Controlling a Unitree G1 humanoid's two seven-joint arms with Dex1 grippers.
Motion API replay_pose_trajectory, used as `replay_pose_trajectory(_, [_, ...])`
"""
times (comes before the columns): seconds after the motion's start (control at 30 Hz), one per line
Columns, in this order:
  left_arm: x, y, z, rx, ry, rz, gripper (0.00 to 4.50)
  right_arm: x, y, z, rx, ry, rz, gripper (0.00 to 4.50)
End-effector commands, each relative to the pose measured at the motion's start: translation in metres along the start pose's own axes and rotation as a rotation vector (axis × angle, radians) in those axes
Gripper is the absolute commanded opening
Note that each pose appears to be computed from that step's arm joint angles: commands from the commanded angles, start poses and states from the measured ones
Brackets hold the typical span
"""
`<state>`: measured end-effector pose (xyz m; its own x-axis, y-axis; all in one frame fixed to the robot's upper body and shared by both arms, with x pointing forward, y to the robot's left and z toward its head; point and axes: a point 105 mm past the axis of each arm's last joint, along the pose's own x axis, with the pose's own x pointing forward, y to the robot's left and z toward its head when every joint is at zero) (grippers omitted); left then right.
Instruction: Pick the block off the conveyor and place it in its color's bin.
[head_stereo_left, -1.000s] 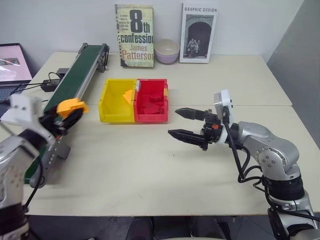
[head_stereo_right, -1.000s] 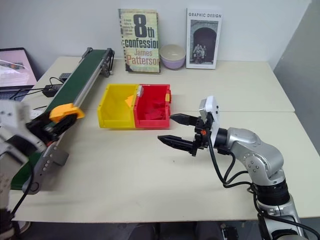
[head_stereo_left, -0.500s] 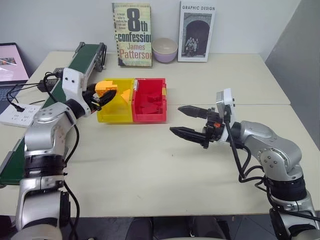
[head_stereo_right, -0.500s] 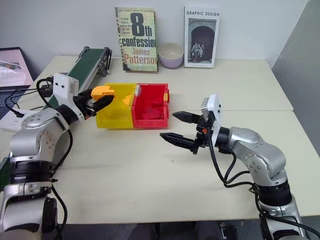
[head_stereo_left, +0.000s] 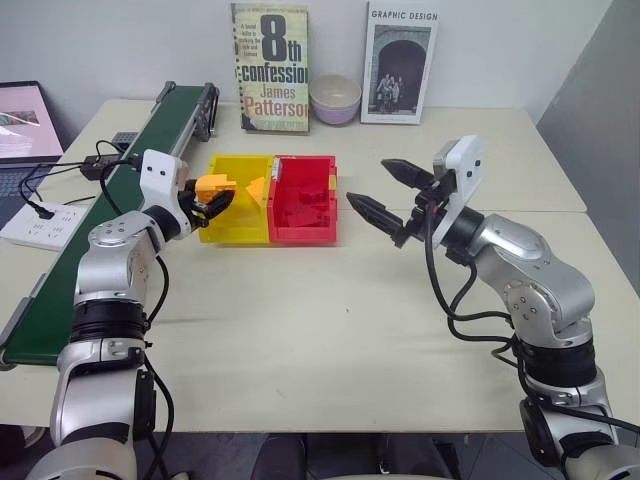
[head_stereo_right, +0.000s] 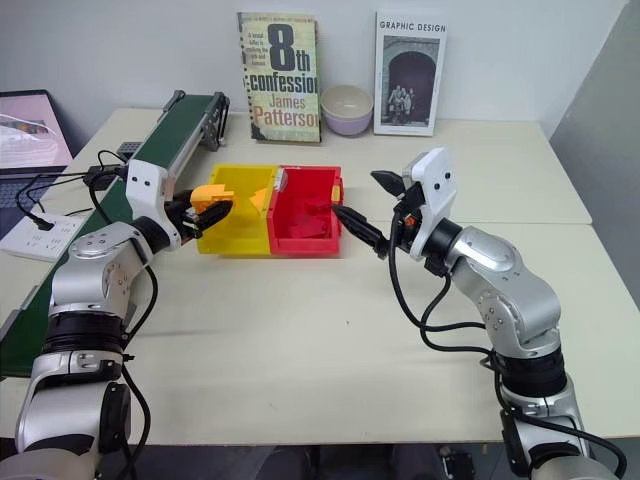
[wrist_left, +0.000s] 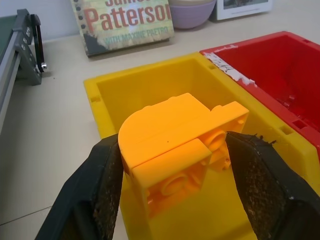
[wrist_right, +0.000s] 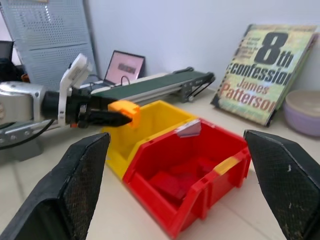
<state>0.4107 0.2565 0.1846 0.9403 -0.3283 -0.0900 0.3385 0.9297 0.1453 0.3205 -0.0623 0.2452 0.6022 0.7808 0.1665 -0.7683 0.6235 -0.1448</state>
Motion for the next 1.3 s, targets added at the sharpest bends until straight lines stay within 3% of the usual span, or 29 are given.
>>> replay_pose_trajectory(0.03, [0.005,-0.001,0.013,0.036,-0.039,-0.003,2.84,-0.001,0.009,0.015,-0.027,-0.049,0.065,4.5])
replay_pose_trajectory(0.17, [0.01,-0.004,0.015,0.034,-0.048,-0.01,2.84,-0.005,0.029,0.013,0.026,-0.037,0.198,4.5])
replay_pose_trajectory(0.33, [0.013,-0.006,0.017,0.028,-0.055,-0.012,2.84,-0.007,0.032,0.012,0.04,-0.03,0.21,4.5])
replay_pose_trajectory(0.4, [0.014,-0.006,0.019,0.018,-0.066,-0.016,3.53,-0.007,0.03,0.011,0.038,-0.026,0.202,4.5])
replay_pose_trajectory(0.6, [0.011,-0.003,0.023,0.012,-0.077,-0.013,4.48,-0.008,0.027,0.008,0.042,-0.021,0.191,4.5])
replay_pose_trajectory(0.93, [-0.013,0.004,0.032,-0.004,-0.096,-0.015,4.48,-0.011,0.018,0.0,0.037,0.002,0.163,4.5])
replay_pose_trajectory(1.2, [-0.056,0.006,0.027,0.006,-0.103,0.101,4.48,-0.025,-0.011,-0.02,-0.008,0.053,-0.05,4.5])
replay_pose_trajectory(1.3, [-0.072,-0.001,0.014,0.003,-0.067,0.14,4.48,-0.034,-0.016,-0.031,-0.013,0.077,-0.125,4.5])
